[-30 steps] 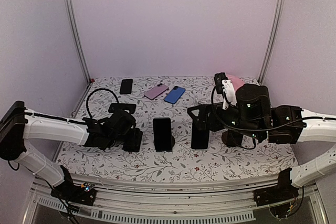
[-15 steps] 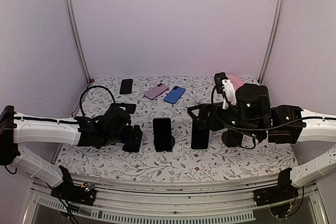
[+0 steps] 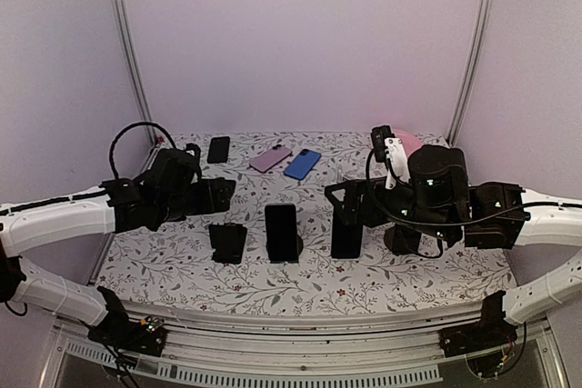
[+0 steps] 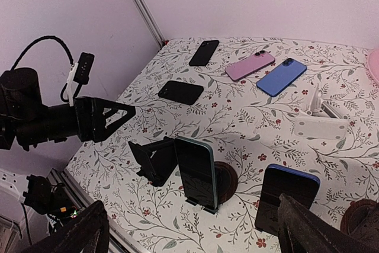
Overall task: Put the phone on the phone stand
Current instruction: Move the phone to the center of the board.
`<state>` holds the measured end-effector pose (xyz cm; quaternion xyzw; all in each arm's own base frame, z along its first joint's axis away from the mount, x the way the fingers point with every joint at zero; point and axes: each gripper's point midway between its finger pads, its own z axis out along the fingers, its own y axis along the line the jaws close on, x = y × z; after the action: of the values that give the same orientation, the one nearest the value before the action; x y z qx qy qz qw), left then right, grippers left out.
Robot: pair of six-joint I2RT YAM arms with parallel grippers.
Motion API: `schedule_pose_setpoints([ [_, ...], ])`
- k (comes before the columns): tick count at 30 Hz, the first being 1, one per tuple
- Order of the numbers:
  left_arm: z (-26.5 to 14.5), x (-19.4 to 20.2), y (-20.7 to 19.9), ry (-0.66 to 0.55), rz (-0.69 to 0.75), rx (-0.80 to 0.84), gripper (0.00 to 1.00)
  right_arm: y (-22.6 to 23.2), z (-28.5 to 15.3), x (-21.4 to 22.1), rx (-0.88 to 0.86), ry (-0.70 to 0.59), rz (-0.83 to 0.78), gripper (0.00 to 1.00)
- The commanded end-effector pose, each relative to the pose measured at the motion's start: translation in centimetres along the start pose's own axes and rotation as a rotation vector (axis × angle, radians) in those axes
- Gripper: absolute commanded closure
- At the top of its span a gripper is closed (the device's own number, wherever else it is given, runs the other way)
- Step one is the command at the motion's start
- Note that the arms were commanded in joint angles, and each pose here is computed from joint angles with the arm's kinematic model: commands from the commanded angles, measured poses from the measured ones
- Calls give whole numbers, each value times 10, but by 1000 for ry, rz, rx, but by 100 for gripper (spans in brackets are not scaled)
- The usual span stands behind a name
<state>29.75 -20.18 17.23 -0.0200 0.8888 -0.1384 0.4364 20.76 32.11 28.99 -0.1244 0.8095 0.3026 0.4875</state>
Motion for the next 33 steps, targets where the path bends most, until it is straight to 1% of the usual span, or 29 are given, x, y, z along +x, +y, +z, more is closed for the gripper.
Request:
schedule_pose_setpoints([
  [1, 14, -15, 14, 16, -12, -32, 3, -3, 1, 2, -3, -2, 15, 1],
  [4, 28, -27, 21, 14, -37, -43, 3, -3, 1, 3, -2, -1, 15, 1],
  [10, 78, -49, 41, 60, -108, -60, 3, -2, 2, 4, -7, 6, 14, 1],
  [18, 154, -74, 40, 128, -107, -43, 3, -3, -1, 5, -10, 11, 13, 1],
  [23, 197, -72, 41, 182, -138, -16, 3, -5, -3, 6, -8, 16, 16, 1],
  [24, 208, -66, 44, 201, -138, -23, 3, -5, -3, 7, -6, 19, 16, 1],
  [30, 252, -63, 44, 256, -138, -44, 3, -8, -6, 12, -5, 37, 28, 1],
  [33, 272, -54, 42, 295, -146, -39, 3, -10, -8, 12, 0, 36, 30, 1],
])
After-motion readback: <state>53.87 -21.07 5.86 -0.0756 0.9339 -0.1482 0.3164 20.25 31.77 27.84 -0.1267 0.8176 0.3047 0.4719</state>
